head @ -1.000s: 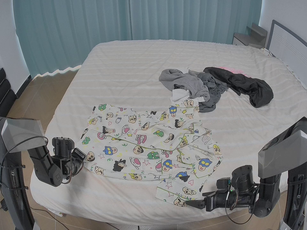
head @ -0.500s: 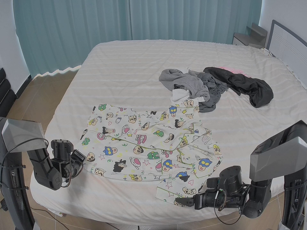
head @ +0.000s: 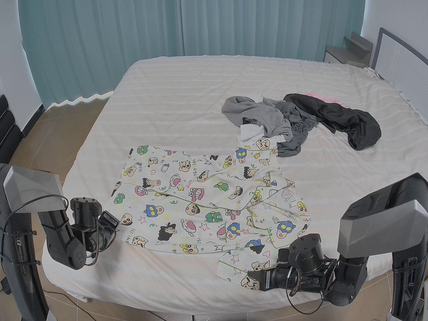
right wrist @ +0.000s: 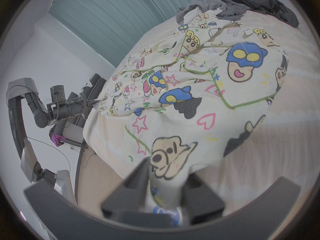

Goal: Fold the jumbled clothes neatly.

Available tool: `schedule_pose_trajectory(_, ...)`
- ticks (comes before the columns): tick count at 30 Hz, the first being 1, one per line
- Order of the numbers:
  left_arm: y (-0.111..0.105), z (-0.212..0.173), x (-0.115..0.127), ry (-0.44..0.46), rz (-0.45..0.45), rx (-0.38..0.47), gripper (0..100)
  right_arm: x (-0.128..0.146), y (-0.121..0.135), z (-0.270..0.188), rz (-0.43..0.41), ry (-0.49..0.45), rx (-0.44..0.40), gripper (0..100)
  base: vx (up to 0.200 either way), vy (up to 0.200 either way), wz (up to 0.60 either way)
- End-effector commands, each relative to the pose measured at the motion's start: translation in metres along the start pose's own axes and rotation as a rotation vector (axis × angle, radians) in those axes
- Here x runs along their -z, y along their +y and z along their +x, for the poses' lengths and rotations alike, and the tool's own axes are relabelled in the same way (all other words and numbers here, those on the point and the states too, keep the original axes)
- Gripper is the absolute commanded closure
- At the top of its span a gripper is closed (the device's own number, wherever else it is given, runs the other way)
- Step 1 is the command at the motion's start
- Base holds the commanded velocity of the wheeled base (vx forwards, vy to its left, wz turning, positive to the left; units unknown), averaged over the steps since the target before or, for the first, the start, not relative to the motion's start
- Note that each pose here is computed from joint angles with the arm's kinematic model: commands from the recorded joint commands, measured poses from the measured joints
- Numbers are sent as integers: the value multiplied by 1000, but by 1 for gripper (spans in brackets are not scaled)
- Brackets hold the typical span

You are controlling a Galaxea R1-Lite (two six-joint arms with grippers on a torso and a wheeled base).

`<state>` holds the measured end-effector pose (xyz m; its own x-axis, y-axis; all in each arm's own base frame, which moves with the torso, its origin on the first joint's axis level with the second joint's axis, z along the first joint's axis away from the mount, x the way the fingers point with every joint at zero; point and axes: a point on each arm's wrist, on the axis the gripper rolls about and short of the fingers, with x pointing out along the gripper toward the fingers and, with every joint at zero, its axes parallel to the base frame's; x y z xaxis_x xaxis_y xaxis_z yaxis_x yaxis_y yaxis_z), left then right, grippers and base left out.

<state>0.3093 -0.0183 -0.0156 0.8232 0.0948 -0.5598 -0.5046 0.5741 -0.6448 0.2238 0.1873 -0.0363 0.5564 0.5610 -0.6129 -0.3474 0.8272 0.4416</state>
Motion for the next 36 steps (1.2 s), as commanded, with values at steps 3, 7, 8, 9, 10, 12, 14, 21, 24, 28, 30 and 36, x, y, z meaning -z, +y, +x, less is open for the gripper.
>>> schedule_pose_trajectory(3,1,-8,9,16,31,12,100,1,4,-11,-11,-3,68,100,0,0,0)
schedule_pose_trajectory(7,4,-16,10,-22,53,17,100,1,3,-33,-10,4,59,100,0,0,0)
schedule_pose_trajectory(8,4,-17,10,-31,60,19,100,1,3,-39,-9,14,44,100,0,0,0)
schedule_pose_trajectory(9,7,-20,11,-30,73,14,100,3,3,-46,-8,27,25,100,0,0,0)
schedule_pose_trajectory(10,10,-23,13,-26,87,7,100,3,3,-53,-5,33,12,100,0,0,0)
schedule_pose_trajectory(12,16,-28,15,-16,113,-6,100,3,1,-62,2,44,3,100,0,0,0)
schedule_pose_trajectory(14,19,-33,16,-13,132,-12,100,6,-1,-67,7,61,4,100,0,0,0)
schedule_pose_trajectory(21,32,-45,22,24,225,-51,100,23,-8,-79,16,152,16,100,0,0,0)
schedule_pose_trajectory(24,34,-48,25,38,234,-58,100,28,-10,-81,19,181,18,100,0,0,0)
schedule_pose_trajectory(28,38,-47,27,49,254,-78,100,30,-11,-81,20,189,23,100,0,0,0)
schedule_pose_trajectory(30,42,-46,28,60,273,-94,100,30,-11,-81,22,191,25,100,0,0,0)
schedule_pose_trajectory(36,50,-50,34,117,280,-112,100,33,-12,-81,21,205,30,0,0,0,0)
